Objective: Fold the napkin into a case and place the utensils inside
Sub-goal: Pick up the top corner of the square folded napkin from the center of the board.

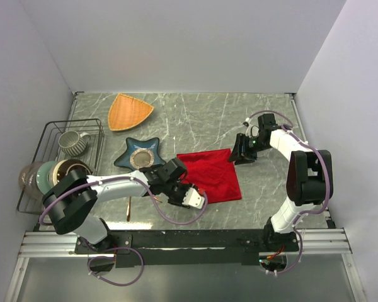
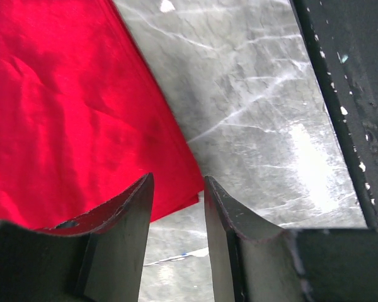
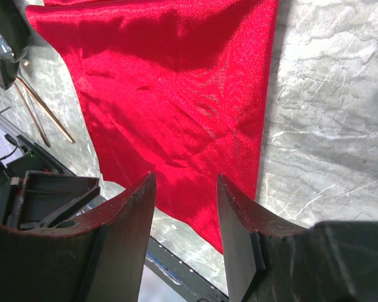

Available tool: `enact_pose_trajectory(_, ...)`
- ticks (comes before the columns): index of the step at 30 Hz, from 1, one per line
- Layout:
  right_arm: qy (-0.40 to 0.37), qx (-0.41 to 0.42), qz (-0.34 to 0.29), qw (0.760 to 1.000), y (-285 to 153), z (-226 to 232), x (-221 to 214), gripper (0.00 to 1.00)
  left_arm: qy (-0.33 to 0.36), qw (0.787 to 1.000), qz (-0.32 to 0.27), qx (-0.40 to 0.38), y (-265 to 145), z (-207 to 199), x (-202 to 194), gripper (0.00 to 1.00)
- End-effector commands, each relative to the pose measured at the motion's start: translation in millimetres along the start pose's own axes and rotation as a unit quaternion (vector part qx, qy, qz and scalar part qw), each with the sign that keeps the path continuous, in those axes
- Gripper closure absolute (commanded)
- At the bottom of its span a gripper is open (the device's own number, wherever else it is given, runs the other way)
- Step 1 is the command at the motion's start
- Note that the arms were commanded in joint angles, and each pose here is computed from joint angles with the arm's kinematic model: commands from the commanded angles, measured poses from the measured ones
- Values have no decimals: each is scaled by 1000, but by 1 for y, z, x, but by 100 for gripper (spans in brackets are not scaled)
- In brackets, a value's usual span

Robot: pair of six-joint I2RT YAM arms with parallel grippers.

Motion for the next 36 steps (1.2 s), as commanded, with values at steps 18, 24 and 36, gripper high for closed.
enact_pose_trajectory(18,-6,6,-20,1000,-10,7,-1,49,22,999,19,29,12,-4,-4,69)
enact_pose_trajectory(24,-5,7,-18,1000,-9,7,0,49,26,999,11,16,10,-10,-2,59)
enact_pose_trajectory(36,-3,8,-17,1000,-7,7,1,49,23,999,20,8,14,-12,-7,74)
Point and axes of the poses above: each gripper's point midway between its finger pads, its own y axis out along the fingers, its own z axis along the line the jaws close on, x = y × z, the point moved 2 cm from there along -y, back along the fingers, and after that the axes turned 2 degrees about -y, right-handed, at the moved point
